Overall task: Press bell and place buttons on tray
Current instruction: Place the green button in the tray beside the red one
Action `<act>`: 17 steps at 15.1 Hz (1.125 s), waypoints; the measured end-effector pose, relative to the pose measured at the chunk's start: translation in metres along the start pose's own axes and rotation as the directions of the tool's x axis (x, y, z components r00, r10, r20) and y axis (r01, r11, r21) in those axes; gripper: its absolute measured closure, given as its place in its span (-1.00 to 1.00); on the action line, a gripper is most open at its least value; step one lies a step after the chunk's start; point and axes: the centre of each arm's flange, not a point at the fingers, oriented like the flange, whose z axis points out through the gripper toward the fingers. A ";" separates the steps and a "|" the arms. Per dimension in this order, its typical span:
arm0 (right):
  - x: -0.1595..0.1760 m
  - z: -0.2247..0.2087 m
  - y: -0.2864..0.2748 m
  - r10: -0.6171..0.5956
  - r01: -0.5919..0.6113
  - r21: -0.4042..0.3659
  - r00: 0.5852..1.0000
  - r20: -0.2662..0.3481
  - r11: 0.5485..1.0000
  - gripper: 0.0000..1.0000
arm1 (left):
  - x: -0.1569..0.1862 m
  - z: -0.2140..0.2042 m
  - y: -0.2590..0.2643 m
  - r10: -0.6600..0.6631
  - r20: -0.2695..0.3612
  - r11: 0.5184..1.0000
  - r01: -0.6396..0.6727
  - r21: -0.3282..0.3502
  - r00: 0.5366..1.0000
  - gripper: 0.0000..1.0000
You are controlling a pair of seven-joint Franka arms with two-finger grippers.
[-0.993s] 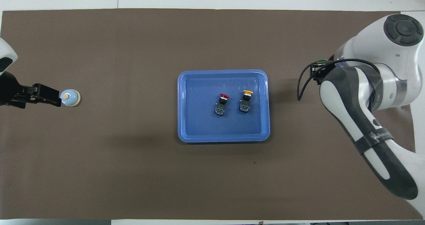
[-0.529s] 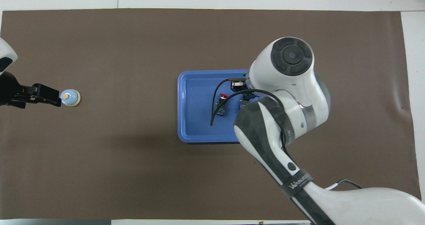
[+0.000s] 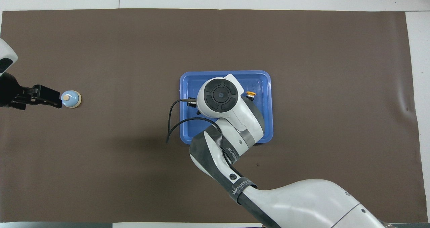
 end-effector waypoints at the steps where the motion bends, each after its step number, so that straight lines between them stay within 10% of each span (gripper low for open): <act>1: 0.001 0.008 0.001 0.005 -0.005 0.004 1.000 -0.004 1.000 0.17 | 0.000 0.000 0.000 0.000 0.000 1.000 0.000 0.000 1.000 -1.00; 8: -0.006 0.030 -0.002 0.026 -0.024 0.045 0.999 -0.036 0.999 0.17 | 0.000 0.000 0.000 0.000 0.000 1.000 0.000 0.000 1.000 -1.00; 14: -0.013 0.017 -0.014 0.096 -0.096 0.011 0.995 -0.001 0.995 -0.96 | 0.000 0.000 0.000 0.000 0.000 1.000 0.000 0.000 1.000 -1.00; 17: 0.004 -0.021 -0.016 0.115 -0.114 -0.028 0.993 0.019 0.993 -1.00 | 0.000 0.000 0.000 0.000 0.000 1.000 0.000 0.000 1.000 -1.00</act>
